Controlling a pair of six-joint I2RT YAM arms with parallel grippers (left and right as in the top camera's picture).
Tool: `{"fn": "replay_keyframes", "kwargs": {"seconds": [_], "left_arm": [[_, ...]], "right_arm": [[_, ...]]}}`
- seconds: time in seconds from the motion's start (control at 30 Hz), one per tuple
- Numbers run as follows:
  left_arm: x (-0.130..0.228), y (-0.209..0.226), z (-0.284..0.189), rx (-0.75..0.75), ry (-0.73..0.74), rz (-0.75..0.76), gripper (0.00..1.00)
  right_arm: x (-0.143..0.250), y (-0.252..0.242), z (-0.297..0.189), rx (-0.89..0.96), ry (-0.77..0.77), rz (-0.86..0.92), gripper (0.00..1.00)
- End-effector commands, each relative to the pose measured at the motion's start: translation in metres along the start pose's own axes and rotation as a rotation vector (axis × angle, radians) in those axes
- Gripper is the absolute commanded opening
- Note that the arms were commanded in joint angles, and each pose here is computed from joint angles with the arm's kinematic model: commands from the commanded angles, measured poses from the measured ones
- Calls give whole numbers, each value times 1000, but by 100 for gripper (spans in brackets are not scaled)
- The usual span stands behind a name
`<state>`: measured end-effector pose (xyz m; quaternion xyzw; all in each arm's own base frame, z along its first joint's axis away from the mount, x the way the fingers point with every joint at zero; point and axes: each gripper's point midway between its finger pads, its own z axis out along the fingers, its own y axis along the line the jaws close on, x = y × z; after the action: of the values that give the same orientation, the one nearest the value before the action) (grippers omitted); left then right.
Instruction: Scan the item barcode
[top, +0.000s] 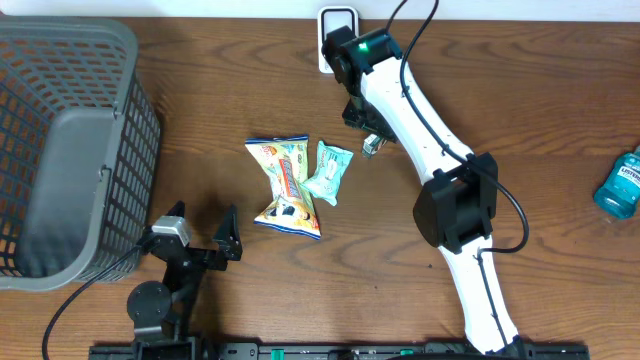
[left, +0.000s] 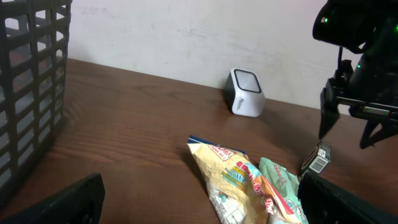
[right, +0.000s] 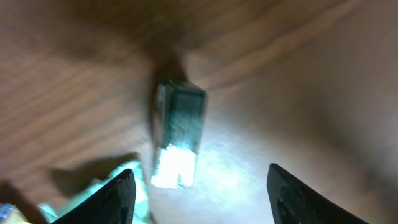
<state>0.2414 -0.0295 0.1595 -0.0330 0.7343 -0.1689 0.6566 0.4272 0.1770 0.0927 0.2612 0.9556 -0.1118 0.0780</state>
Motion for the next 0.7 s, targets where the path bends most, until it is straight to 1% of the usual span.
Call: {"fn": "replay_keyframes", "kwargs": {"seconds": [0.0, 0.1, 0.17, 0.3, 0.57, 0.67], "left_arm": [[15, 2, 1, 0, 44, -10, 98], [15, 2, 1, 0, 44, -10, 98], [15, 2, 1, 0, 44, -10, 98], [15, 2, 1, 0, 44, -10, 98], [15, 2, 1, 0, 44, -10, 98], [15, 2, 1, 0, 44, -10, 98]], "right_arm": [[-4, 2, 10, -2, -10, 86, 61], [-4, 5, 23, -5, -1, 92, 61], [0, 5, 30, -2, 12, 93, 59], [3, 4, 45, 16, 18, 155, 59], [-9, 8, 84, -34, 31, 213, 59], [-18, 11, 92, -70, 28, 192, 58]]}}
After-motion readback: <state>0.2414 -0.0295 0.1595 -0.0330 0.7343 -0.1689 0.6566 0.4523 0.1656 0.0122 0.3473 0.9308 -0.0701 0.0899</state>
